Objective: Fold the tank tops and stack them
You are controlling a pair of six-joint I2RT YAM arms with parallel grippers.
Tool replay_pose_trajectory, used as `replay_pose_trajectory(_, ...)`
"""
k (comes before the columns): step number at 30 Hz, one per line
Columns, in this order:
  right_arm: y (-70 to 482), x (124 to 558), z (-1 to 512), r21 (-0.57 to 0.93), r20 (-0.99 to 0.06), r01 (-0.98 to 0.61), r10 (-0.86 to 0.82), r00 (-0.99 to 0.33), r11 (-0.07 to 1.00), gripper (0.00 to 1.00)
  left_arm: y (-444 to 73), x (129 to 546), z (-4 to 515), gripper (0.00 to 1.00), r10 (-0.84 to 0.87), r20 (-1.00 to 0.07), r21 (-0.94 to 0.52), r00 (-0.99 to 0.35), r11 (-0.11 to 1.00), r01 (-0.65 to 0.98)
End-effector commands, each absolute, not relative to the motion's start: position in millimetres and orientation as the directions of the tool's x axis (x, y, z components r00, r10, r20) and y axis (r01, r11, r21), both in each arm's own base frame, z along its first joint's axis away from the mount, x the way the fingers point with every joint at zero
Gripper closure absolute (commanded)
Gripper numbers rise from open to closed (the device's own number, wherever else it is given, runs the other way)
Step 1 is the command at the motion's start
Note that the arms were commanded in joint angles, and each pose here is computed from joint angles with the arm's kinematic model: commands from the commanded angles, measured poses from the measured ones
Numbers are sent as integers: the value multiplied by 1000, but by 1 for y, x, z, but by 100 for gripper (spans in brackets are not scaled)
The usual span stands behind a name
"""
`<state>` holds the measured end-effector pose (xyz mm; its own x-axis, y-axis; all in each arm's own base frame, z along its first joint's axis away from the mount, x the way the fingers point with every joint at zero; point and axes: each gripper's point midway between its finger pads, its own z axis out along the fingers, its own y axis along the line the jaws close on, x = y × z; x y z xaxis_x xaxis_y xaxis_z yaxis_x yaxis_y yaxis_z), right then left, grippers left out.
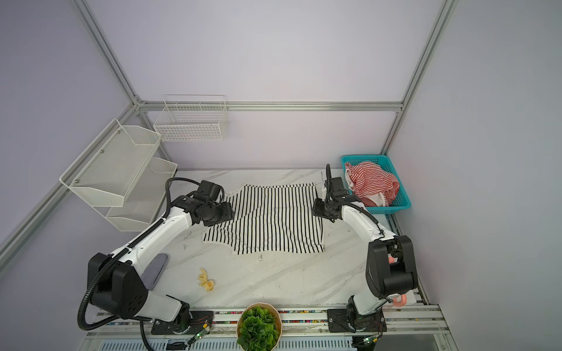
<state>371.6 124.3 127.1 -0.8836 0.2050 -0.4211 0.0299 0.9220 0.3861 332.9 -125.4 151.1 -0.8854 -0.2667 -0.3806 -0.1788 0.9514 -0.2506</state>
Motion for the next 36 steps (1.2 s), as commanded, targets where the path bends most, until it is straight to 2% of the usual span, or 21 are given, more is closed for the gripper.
replay_pose_trajectory(1,114,348,118,366,-392,110,261,-882,924,59,-130,281,108,35,-207,-219,-188,-954,968,-167)
replay_pose_trajectory(4,108,330,110,354,-360,140,273,-892,924,62,-137,264,86,39,-199,-171,-162,-965,972,-171)
replay_pose_trajectory(8,103,311,92,328,-303,176,280,-911,928,75,-135,259,64,46,-213,-147,-133,-966,972,-194)
replay_pose_trajectory(12,104,295,77,333,-245,190,279,-929,924,77,-138,268,59,47,-221,-153,-133,-963,970,-201)
replay_pose_trajectory(14,102,287,72,329,-231,200,284,-930,923,76,-139,271,58,47,-227,-158,-134,-961,969,-207)
replay_pose_trajectory(22,102,271,57,331,-192,209,283,-940,920,63,-140,275,41,47,-245,-134,-112,-960,966,-231)
replay_pose_trajectory(29,107,277,46,344,-181,196,270,-946,918,61,-141,276,36,48,-267,-136,-118,-954,961,-252)
replay_pose_trajectory(32,110,276,41,360,-170,194,268,-948,913,72,-141,278,35,48,-271,-138,-117,-952,960,-256)
replay_pose_trajectory(36,110,273,38,361,-162,200,272,-949,911,80,-141,280,36,48,-276,-143,-114,-950,958,-261)
